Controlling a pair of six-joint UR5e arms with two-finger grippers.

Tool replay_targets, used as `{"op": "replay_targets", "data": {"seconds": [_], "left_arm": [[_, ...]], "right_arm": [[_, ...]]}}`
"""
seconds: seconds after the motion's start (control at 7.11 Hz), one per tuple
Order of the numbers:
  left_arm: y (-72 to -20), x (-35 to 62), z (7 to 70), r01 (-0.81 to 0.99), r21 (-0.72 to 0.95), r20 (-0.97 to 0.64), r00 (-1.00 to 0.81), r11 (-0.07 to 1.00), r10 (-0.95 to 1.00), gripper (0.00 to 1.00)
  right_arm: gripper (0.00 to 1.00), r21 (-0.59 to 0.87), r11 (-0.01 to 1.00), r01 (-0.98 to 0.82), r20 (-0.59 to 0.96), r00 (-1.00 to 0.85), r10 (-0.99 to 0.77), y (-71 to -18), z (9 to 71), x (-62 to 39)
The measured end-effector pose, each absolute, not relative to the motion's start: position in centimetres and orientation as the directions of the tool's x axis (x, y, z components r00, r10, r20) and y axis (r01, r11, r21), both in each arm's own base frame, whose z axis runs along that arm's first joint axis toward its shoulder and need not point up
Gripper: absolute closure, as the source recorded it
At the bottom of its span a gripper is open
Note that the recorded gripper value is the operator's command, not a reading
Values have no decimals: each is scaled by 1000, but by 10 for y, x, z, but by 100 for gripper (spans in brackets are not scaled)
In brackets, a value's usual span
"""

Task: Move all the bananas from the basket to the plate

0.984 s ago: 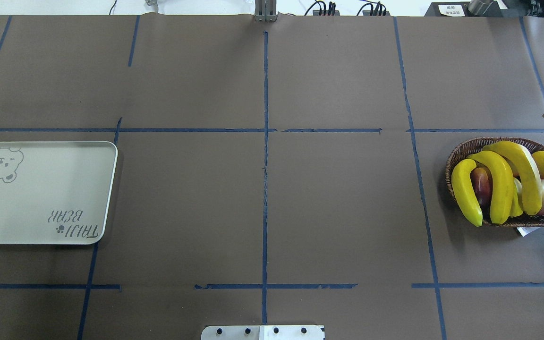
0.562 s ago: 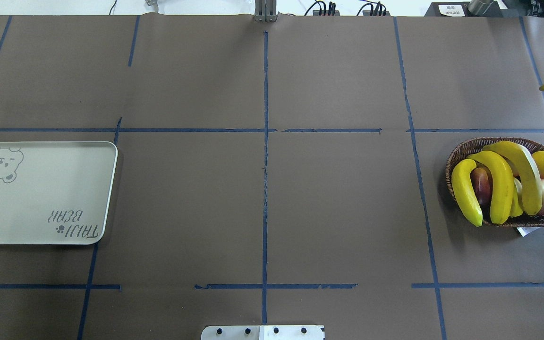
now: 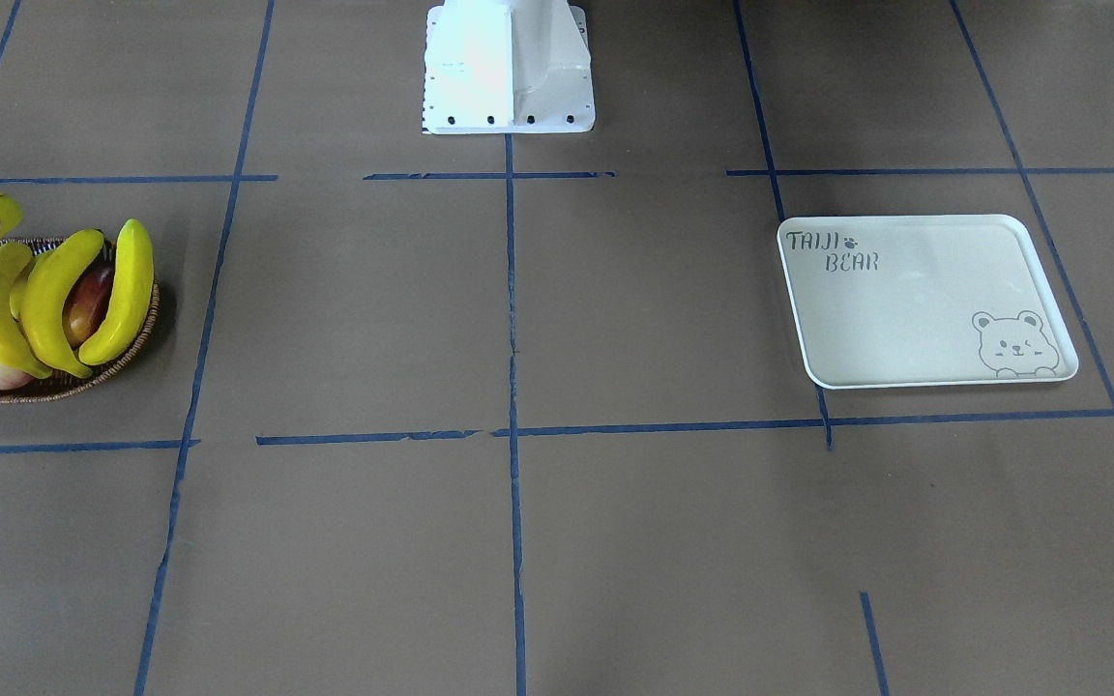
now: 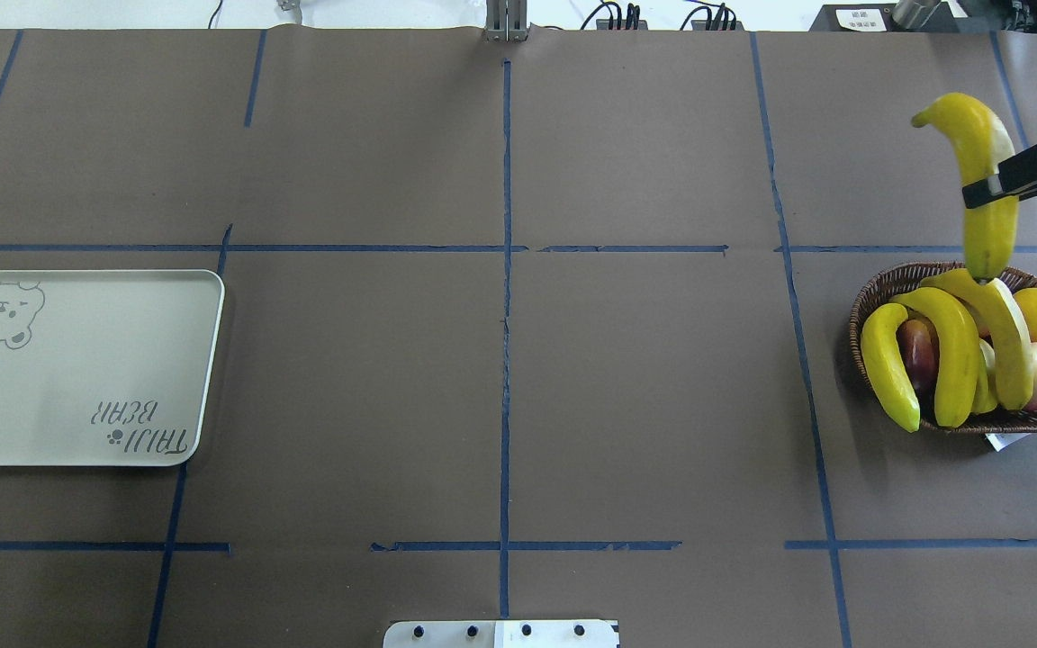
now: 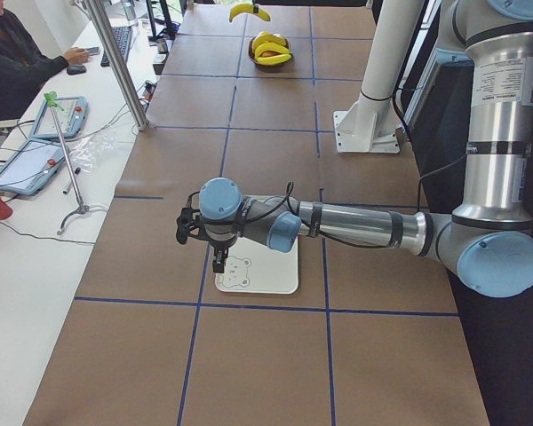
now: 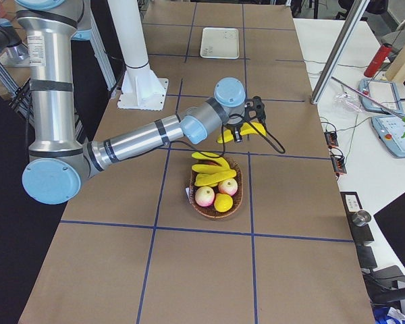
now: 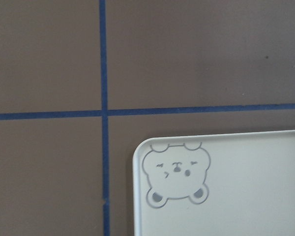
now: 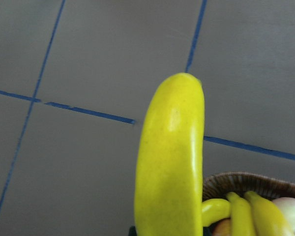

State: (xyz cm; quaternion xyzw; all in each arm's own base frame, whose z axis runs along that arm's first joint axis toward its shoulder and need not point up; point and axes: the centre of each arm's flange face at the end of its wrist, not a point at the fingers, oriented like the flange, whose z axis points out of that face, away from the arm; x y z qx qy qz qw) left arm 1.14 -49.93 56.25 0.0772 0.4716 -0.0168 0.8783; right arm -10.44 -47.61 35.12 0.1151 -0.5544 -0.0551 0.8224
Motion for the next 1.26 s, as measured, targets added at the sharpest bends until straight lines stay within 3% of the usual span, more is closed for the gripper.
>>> {"op": "replay_targets", "data": {"seconds": [0.7, 1.26], "left_arm": [[-532, 136, 419, 245, -39, -953, 283, 969, -110, 0], [-533, 260, 271, 244, -193, -976, 52, 950, -211, 0]], "right_arm": [[100, 146, 985, -93, 944, 310, -111, -412, 205, -287], [100, 133, 977, -169, 960, 266, -84, -350, 151, -380]]}}
